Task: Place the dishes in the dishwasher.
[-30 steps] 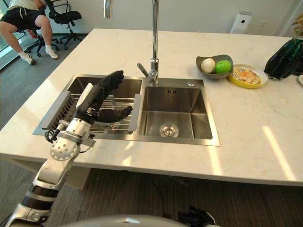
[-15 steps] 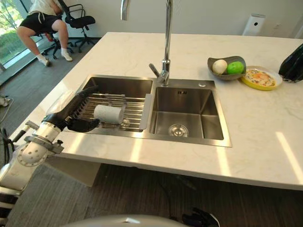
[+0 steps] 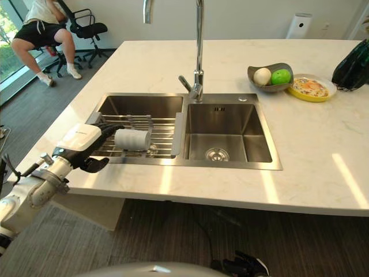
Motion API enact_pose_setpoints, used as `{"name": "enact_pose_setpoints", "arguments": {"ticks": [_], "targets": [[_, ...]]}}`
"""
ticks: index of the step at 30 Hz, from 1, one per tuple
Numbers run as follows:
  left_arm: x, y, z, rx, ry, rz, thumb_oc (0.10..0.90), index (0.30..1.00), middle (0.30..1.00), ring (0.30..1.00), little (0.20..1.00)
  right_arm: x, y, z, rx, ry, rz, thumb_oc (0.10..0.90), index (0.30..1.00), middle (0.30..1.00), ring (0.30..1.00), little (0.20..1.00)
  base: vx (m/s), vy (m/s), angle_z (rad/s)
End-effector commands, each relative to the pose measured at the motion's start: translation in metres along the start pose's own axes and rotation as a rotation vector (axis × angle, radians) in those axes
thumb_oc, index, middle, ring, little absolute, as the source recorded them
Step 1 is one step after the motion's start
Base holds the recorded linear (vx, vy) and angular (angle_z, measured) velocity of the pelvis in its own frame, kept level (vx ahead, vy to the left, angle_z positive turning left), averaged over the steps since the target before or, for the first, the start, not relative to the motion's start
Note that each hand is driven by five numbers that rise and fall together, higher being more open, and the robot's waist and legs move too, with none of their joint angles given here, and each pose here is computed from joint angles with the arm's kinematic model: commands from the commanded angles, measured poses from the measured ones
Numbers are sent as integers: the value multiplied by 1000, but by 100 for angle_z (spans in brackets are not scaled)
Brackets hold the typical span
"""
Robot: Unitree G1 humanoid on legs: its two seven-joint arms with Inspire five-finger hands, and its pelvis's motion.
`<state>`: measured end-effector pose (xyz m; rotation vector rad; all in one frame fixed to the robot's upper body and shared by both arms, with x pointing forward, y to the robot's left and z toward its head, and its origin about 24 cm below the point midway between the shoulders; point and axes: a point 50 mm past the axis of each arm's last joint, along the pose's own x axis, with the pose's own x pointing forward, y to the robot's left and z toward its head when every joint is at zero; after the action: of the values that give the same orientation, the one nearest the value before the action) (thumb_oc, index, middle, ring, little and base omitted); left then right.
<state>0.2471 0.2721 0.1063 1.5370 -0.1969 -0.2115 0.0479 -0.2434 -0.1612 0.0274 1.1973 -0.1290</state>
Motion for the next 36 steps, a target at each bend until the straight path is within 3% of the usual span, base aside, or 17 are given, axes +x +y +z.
{"name": "enact_pose_setpoints", "arguments": {"ticks": [1,8,13,36], "targets": [[23,77,-4,130,-30,349,800,900,900,900,900,-11,1,-39,-80,118,17,800,900,900,900,900,10,0,-6],[26,68,-10,134,5,309,800,900,900,900,900,-12,-6,-37,-60,111,-1,800,900,900,900,900,23,-2,-8],[35,70,-17,41,38,282,800,900,900,900,900,-7,-4,-31,-53,126,-25,800,900,900,900,900,10,2,-6],[66,88,-42,-71,121,86,800,900,900,900,900,-9,-10,-36,-53,170,-35,800,900,900,900,900,12,5,-6]]}}
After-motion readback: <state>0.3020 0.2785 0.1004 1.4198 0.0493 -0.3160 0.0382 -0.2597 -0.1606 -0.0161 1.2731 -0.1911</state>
